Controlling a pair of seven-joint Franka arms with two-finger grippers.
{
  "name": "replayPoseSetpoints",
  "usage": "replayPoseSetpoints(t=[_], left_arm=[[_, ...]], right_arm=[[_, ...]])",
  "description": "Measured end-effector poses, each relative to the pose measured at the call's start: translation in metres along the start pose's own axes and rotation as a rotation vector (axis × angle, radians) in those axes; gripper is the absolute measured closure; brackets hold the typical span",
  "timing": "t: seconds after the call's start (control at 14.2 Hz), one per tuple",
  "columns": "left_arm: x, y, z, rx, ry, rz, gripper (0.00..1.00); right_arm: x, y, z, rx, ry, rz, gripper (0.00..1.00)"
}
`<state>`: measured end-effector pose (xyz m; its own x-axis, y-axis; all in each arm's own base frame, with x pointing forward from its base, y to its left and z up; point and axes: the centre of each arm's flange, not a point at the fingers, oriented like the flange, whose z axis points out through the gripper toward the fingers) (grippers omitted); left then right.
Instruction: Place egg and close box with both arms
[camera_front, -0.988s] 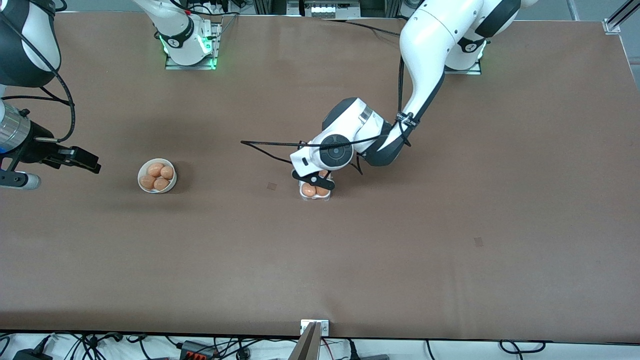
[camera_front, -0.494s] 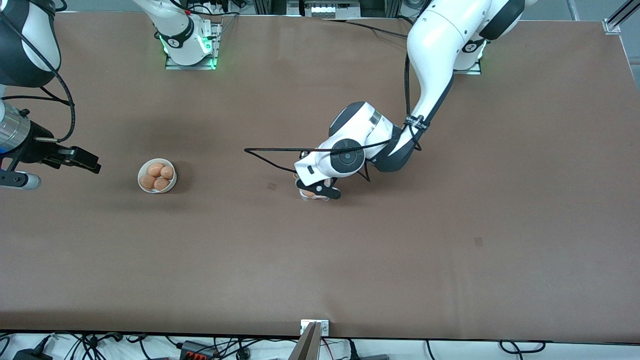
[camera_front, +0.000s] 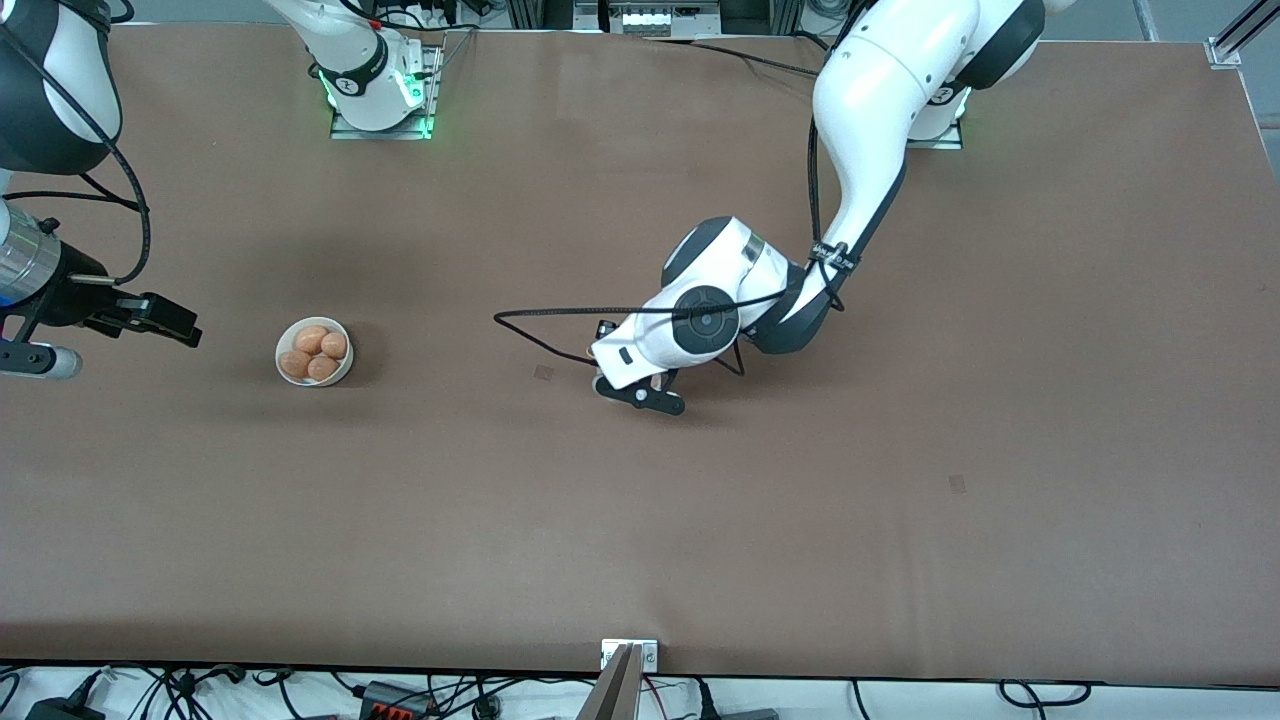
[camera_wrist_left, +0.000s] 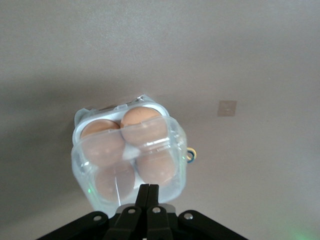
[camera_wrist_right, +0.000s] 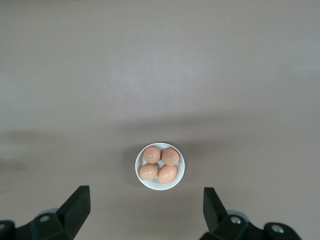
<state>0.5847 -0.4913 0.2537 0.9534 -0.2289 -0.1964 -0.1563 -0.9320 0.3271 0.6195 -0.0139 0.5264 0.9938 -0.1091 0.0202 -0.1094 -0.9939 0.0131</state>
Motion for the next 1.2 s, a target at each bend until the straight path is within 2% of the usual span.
replayPoseSetpoints(t=[0.49, 0.78, 1.06, 1.2], left_arm=[[0.01, -0.003, 0.013, -0.022, 0.058, -0.002, 0.99], [0.012, -0.004, 0.016, -0.026, 0.068, -0.002, 0.99], [0.011, -0.007, 0.007, -0.012, 0.018, -0.004, 0.99], [0.016, -0.021, -0.02, -0.011, 0.004, -0.021, 0.99]], right_arm=[[0.0, 0.0, 0.0, 0.0, 0.0, 0.0, 0.0], [0.0, 0.0, 0.0, 0.0, 0.003, 0.0, 0.0], [0.001, 0.0, -0.002, 0.001, 0.011, 0.0, 0.0], [0.002, 0.0, -0.005, 0.002, 0.017, 0.001, 0.0]])
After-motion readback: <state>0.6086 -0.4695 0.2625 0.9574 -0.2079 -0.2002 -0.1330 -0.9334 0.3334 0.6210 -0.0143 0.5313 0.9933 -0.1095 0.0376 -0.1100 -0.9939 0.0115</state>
